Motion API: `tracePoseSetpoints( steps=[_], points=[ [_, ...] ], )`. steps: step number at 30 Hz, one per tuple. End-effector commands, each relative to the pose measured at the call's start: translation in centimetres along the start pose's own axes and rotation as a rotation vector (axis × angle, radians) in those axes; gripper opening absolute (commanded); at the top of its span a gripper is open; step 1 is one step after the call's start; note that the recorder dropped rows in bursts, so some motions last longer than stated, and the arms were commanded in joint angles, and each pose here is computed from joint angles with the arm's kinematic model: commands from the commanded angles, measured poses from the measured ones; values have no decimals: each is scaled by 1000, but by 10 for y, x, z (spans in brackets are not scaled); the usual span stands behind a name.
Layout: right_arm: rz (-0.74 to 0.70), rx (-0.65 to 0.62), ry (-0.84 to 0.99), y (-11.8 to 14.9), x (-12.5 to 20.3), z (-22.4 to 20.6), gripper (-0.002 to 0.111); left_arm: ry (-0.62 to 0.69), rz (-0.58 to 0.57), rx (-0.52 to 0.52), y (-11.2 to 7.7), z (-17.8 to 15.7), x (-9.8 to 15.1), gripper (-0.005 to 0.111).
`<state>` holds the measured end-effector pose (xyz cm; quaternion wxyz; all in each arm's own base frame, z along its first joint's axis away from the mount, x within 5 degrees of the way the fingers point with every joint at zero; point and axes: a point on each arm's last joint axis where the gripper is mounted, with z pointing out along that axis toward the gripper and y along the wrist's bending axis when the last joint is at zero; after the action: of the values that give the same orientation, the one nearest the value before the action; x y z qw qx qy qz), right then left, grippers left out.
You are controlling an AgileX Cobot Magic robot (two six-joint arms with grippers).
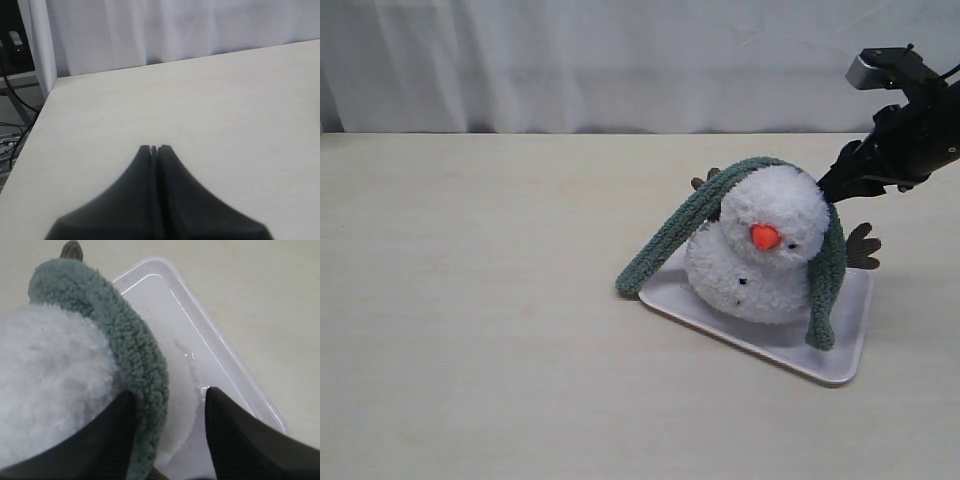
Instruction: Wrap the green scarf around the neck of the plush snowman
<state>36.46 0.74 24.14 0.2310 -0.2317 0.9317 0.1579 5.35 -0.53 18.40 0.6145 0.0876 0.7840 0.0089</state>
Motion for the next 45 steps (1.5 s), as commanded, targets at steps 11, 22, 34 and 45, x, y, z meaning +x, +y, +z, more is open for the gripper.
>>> tracePoseSetpoints(
  steps=[11, 22, 34, 45],
  points=[
    [42, -47, 69, -7, 12, 25, 43, -11, -8, -1, 0, 0, 0, 0],
    [77, -10, 97, -10, 14, 24, 43, -11, -8, -1, 0, 0, 0, 0],
    [-3, 45, -81, 11, -5, -28, 44, -11, -8, -1, 0, 0, 0, 0],
    [-139, -41, -275, 76, -29, -68, 44, -9, -8, -1, 0, 0, 0, 0]
  ],
)
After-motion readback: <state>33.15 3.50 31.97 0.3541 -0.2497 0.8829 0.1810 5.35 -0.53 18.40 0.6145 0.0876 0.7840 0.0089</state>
